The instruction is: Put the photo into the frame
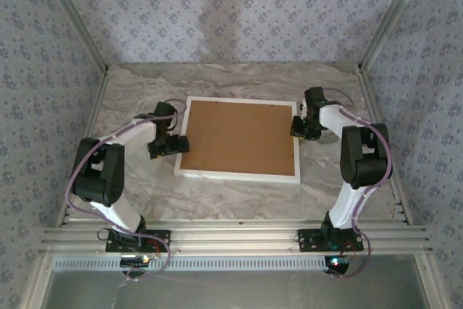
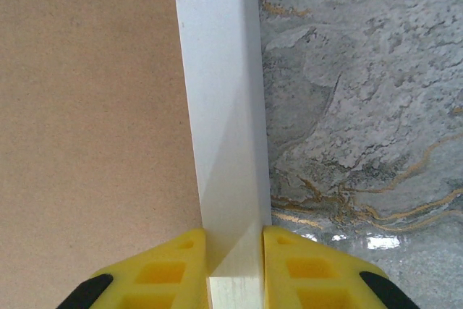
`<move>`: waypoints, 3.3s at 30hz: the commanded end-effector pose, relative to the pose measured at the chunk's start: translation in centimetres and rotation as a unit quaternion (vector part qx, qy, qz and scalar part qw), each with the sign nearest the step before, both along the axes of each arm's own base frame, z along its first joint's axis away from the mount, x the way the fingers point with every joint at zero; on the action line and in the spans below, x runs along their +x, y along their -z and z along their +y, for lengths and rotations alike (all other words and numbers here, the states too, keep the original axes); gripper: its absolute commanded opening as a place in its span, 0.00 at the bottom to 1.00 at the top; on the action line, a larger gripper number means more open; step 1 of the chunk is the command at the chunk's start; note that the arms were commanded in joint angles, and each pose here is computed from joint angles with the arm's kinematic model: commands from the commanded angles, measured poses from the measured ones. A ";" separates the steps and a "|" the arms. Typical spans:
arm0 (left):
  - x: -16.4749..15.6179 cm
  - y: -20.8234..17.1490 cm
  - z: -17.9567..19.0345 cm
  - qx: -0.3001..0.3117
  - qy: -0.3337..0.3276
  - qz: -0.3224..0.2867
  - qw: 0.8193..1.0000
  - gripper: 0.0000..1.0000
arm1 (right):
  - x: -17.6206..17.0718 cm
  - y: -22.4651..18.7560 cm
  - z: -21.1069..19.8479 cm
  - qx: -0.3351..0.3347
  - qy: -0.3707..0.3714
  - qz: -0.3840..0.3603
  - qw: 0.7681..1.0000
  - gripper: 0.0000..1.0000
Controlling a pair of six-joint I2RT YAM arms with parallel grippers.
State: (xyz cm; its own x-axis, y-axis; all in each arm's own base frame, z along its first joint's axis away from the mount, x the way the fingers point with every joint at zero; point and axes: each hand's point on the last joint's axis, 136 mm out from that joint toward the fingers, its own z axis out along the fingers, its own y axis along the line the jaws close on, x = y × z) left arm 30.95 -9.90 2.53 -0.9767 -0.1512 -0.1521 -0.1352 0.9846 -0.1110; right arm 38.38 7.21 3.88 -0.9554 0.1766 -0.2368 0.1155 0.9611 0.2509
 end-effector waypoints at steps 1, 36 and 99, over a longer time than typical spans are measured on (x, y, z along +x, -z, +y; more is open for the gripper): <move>-3.8 4.5 -0.7 0.017 0.019 0.082 0.996 0.90 | -0.5 1.1 1.1 0.019 -0.003 0.023 1.000 0.21; -4.9 7.7 -1.1 0.143 0.100 0.144 0.974 0.89 | -0.1 1.3 1.8 0.032 -0.005 0.017 0.999 0.22; -0.2 0.8 2.1 0.022 -0.030 0.007 0.999 0.92 | 0.5 0.8 1.5 0.021 -0.008 0.020 1.000 0.22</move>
